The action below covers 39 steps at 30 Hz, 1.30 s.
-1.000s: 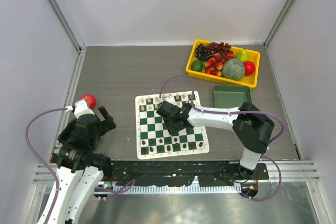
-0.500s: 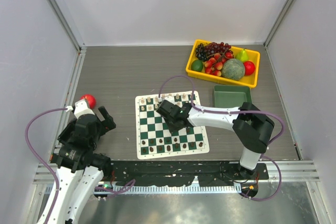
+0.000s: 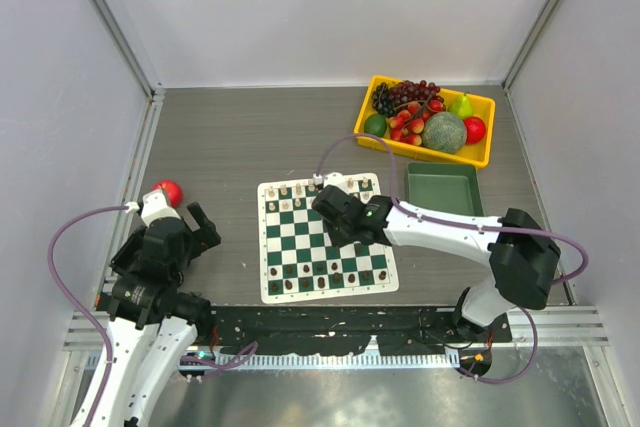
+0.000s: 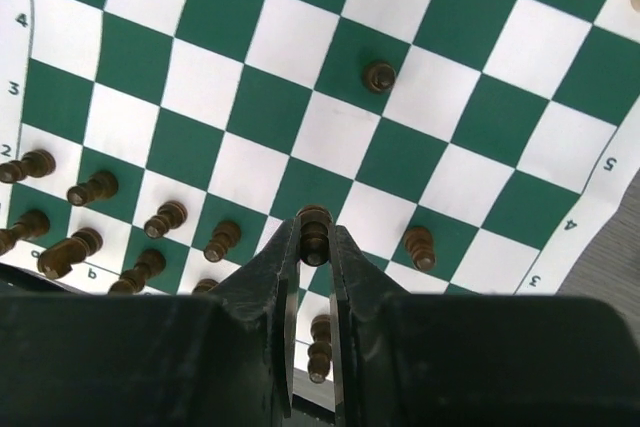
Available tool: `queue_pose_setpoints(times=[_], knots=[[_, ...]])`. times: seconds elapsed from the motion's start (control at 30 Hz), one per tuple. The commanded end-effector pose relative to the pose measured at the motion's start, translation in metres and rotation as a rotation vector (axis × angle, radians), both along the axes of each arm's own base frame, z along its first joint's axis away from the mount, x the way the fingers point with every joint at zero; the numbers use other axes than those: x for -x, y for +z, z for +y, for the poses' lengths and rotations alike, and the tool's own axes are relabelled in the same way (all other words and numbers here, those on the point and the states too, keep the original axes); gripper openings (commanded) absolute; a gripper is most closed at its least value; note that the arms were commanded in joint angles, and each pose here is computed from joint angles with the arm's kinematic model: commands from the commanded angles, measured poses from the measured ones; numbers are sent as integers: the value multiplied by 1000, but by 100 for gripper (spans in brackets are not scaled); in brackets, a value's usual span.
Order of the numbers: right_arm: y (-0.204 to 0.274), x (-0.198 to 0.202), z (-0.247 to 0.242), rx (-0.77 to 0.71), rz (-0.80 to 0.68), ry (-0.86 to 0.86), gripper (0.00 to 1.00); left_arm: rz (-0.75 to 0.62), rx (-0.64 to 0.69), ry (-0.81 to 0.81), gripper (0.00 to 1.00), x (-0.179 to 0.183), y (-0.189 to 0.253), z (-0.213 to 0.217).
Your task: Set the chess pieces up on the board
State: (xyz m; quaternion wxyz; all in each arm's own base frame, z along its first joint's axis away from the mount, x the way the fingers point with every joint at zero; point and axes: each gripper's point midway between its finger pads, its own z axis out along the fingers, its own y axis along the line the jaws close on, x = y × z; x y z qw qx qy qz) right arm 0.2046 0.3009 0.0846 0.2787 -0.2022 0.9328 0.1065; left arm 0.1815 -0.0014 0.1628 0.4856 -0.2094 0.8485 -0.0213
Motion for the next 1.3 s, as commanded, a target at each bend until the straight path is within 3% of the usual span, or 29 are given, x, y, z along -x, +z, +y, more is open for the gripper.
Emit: queue_pose_setpoints(times=[0.0,1.27], knots=[[-5,6,-20,26,6,-57,14,-15,1,2,99,-4,3,0],[-48,37,-31,126,96,-42,17,-11,1,-1,99,-4,2,-1]])
